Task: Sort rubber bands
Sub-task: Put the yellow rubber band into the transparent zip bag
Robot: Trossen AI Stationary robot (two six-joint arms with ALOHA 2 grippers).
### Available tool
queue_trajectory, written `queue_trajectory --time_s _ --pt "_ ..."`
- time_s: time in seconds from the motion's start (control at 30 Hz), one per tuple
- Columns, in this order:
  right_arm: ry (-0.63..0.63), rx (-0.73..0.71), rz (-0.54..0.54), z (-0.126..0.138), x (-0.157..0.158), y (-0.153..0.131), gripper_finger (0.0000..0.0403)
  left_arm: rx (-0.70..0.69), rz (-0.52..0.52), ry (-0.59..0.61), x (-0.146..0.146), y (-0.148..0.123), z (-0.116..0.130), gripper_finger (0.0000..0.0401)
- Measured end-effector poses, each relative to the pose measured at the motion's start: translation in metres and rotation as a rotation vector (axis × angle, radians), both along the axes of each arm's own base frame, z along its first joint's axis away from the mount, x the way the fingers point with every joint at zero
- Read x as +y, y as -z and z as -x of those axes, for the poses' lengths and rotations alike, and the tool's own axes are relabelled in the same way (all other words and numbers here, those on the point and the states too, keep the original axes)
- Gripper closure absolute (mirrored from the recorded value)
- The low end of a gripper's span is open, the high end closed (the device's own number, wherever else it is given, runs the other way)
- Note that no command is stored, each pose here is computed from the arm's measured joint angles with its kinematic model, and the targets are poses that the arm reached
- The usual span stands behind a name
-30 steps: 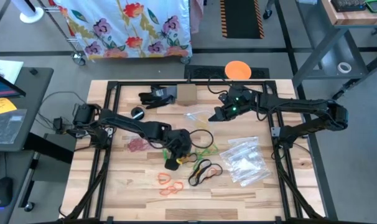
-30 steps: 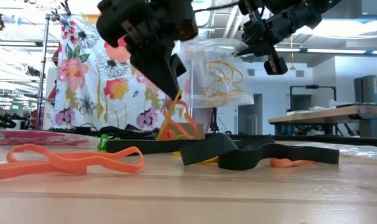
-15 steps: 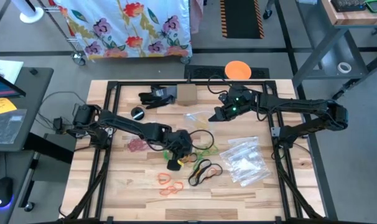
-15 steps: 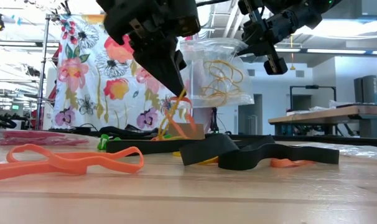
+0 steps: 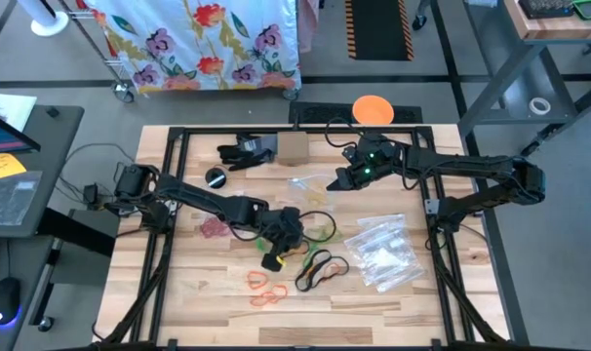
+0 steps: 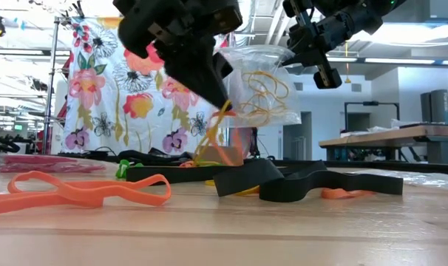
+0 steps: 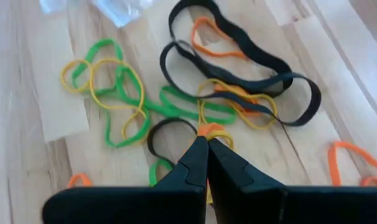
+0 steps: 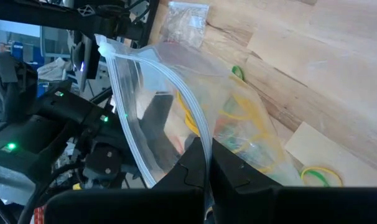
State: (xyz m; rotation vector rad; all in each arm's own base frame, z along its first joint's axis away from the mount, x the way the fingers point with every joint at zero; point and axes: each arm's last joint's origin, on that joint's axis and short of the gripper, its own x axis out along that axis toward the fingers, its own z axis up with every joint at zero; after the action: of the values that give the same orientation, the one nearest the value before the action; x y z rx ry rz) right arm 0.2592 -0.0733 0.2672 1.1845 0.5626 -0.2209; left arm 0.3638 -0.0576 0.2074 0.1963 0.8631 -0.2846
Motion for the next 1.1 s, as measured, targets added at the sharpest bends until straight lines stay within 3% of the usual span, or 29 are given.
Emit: queue_trajectory --time_s 0.17,0.3,0.47,0.6,0.83,1.0,1.1 --pt "0.000 0.001 0.000 0.000 0.000 0.000 0.0403 -0.149 -0.012 0.016 -0.001 -0.010 -0.010 0.0401" --pt "0.000 0.002 -0.001 0.000 0.000 0.000 0.0403 -0.185 -0.036 0.001 -0.001 -0.005 -0.016 0.0401" --pt "0.000 0.001 0.000 0.000 0.000 0.000 0.0403 -0.263 -0.209 -0.185 0.006 -0.007 -0.022 0.0401" --pt "-0.003 0.000 0.004 0.000 0.000 0.000 0.0403 -0.342 -0.281 -0.274 0.004 -0.015 -0.024 0.0401" --pt "-0.005 0.027 -0.002 0.001 0.000 0.002 0.0403 -0.322 -0.423 -0.263 -0.014 -0.030 -0.007 0.0401" --pt "-0.006 0.050 -0.008 0.003 0.001 0.004 0.0403 -0.342 -0.400 -0.230 -0.028 -0.056 0.016 0.0401" --pt "-0.006 0.051 -0.008 0.003 0.001 0.004 0.0403 -0.408 -0.413 -0.272 -0.033 -0.064 0.038 0.0401"
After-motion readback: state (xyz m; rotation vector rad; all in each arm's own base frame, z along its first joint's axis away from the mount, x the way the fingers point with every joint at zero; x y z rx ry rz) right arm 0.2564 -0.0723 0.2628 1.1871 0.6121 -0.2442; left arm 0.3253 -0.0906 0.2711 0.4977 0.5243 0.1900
